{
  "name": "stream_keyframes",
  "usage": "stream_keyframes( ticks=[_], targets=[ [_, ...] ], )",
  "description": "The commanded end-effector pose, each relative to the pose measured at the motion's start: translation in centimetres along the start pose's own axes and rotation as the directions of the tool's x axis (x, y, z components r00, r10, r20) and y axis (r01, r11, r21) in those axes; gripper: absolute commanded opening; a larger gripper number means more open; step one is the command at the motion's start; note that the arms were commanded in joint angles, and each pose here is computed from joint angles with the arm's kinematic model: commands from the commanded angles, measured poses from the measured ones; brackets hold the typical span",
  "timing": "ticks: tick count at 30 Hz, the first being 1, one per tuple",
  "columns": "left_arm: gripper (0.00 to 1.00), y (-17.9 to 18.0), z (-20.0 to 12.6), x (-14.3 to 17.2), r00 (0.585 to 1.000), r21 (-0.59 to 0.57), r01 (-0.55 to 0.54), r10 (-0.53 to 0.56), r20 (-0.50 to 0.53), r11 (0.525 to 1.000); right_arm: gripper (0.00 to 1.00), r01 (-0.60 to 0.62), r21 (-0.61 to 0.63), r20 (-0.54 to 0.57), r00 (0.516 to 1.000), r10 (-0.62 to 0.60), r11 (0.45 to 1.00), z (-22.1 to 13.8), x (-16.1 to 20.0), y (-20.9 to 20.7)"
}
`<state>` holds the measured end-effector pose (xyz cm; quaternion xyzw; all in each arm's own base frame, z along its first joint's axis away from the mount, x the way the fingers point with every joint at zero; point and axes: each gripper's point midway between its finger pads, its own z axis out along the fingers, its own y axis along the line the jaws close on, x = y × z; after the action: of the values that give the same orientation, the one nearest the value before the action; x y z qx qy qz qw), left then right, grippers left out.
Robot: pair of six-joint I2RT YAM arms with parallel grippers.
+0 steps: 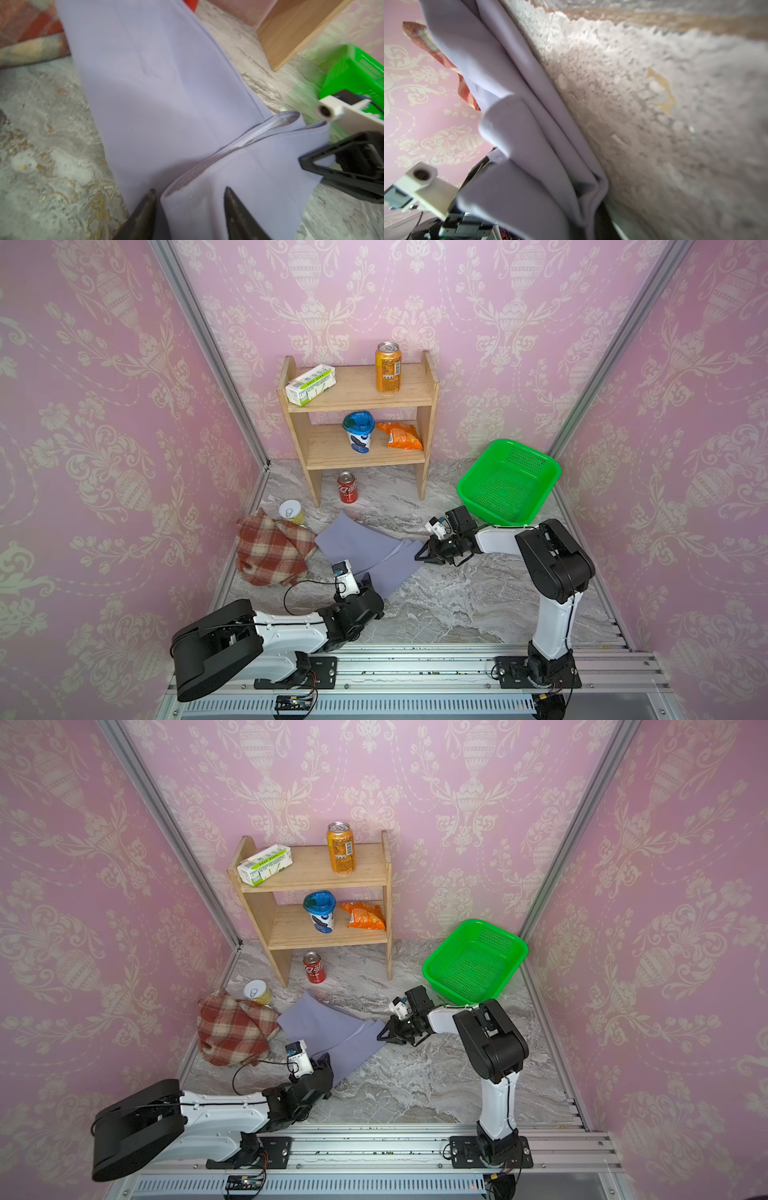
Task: Roll up the skirts
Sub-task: Roll the skirt at the center of the board.
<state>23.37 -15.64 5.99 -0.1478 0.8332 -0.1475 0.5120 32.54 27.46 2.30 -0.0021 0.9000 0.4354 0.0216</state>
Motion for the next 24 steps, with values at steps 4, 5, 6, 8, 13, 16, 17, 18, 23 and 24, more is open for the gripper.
stream_keyframes(
  ticks=[4, 5, 6, 8, 13, 16, 17, 18, 23, 24],
  targets=[
    [0.77, -7.6, -3.1, -5.1, 0.92, 0.201, -0.373, 0.335, 0.202, 0.906, 0.06, 0.031, -0.021, 0.01, 0.999, -0.031, 0.999, 0.0, -1.4, 1.8],
    [0.79, -8.3, -3.5, -5.3, 0.902, 0.216, -0.415, 0.369, 0.222, 0.884, 0.05, 0.034, -0.023, 0.01, 0.999, -0.033, 0.999, -0.1, -1.5, 2.0],
    [0.82, -9.2, -4.0, -5.6, 0.88, 0.238, -0.461, 0.407, 0.244, 0.855, 0.05, 0.038, -0.022, 0.01, 0.999, -0.037, 0.999, -0.2, -1.6, 2.2],
    [0.87, -11.4, -4.8, -5.0, 0.827, 0.314, -0.56, 0.495, 0.266, 0.767, 0.05, 0.04, -0.022, 0.009, 0.999, -0.04, 0.999, -0.3, -1.6, 2.4],
    [0.85, -15.2, -4.9, 0.2, 0.499, 0.381, -0.838, 0.831, 0.247, 0.39, 0.05, 0.047, -0.023, 0.006, 0.999, -0.047, 0.999, -0.6, -1.4, 2.8],
    [0.85, -15.3, -3.5, 1.5, 0.37, 0.326, -0.9, 0.901, 0.225, 0.289, 0.05, 0.052, -0.025, 0.006, 0.999, -0.052, 0.998, -0.9, -1.3, 3.1],
    [0.85, -15.4, -3.1, 1.7, 0.345, 0.313, -0.911, 0.911, 0.225, 0.268, 0.04, 0.053, -0.026, 0.007, 0.999, -0.052, 0.998, -1.0, -1.3, 3.2],
    [0.85, -15.4, -2.7, 2.0, 0.327, 0.306, -0.918, 0.918, 0.223, 0.253, 0.04, 0.051, -0.027, 0.005, 0.999, -0.051, 0.998, -1.2, -1.2, 3.3],
    [0.84, -14.9, -1.8, 3.5, 0.274, 0.306, -0.93, 0.938, 0.212, 0.202, 0.04, 0.05, -0.034, 0.008, 0.999, -0.05, 0.998, -1.8, -1.1, 3.7],
    [0.84, -14.8, -1.6, 3.9, 0.266, 0.31, -0.93, 0.942, 0.204, 0.196, 0.04, 0.053, -0.037, 0.011, 0.999, -0.052, 0.998, -2.0, -1.0, 3.8]
  ],
)
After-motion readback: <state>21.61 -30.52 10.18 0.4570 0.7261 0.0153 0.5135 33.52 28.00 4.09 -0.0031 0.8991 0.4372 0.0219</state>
